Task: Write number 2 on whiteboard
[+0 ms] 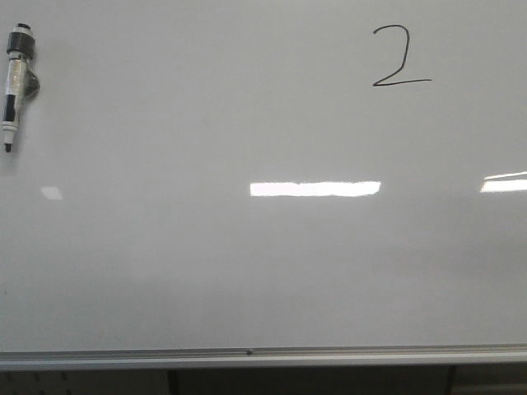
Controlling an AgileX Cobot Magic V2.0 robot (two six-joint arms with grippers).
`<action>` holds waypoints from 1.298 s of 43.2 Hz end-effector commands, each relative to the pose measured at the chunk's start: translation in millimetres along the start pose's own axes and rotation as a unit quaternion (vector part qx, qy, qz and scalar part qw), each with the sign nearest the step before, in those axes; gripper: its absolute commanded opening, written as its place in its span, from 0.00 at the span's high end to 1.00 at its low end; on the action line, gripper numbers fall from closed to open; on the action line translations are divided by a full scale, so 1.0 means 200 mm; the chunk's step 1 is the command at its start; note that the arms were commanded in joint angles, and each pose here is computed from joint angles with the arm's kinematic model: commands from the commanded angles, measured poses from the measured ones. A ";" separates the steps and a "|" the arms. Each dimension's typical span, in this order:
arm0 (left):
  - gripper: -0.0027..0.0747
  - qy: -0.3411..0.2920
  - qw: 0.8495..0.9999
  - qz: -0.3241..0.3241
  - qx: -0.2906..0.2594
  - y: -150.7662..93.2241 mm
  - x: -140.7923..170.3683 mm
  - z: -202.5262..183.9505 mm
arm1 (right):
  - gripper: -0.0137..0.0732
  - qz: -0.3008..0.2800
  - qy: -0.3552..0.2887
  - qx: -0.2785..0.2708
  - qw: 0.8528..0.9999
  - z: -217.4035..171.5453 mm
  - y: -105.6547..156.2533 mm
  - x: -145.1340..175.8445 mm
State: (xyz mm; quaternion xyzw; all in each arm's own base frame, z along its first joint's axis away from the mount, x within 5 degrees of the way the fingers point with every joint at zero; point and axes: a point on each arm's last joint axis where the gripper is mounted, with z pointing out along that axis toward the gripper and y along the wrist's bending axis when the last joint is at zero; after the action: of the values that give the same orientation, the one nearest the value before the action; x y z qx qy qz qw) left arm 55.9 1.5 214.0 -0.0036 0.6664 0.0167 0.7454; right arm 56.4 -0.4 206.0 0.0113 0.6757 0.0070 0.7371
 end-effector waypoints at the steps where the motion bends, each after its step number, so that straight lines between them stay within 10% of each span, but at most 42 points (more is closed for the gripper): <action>1: 0.99 -0.041 0.999 -0.004 0.000 0.00 -0.01 -0.01 | 0.92 -0.002 -0.051 0.005 0.999 -0.01 0.00 -0.04; 56: 0.99 -0.041 0.999 -0.004 0.000 0.00 -0.01 -0.01 | 0.92 -0.009 -0.070 0.005 0.997 -0.01 0.00 -0.06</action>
State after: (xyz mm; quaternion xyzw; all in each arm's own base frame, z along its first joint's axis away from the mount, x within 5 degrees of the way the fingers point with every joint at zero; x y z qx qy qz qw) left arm 55.9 1.5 214.0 -0.0036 0.6664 0.0167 0.7454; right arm 56.0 -0.6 209.5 0.0094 0.6613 0.0036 0.7501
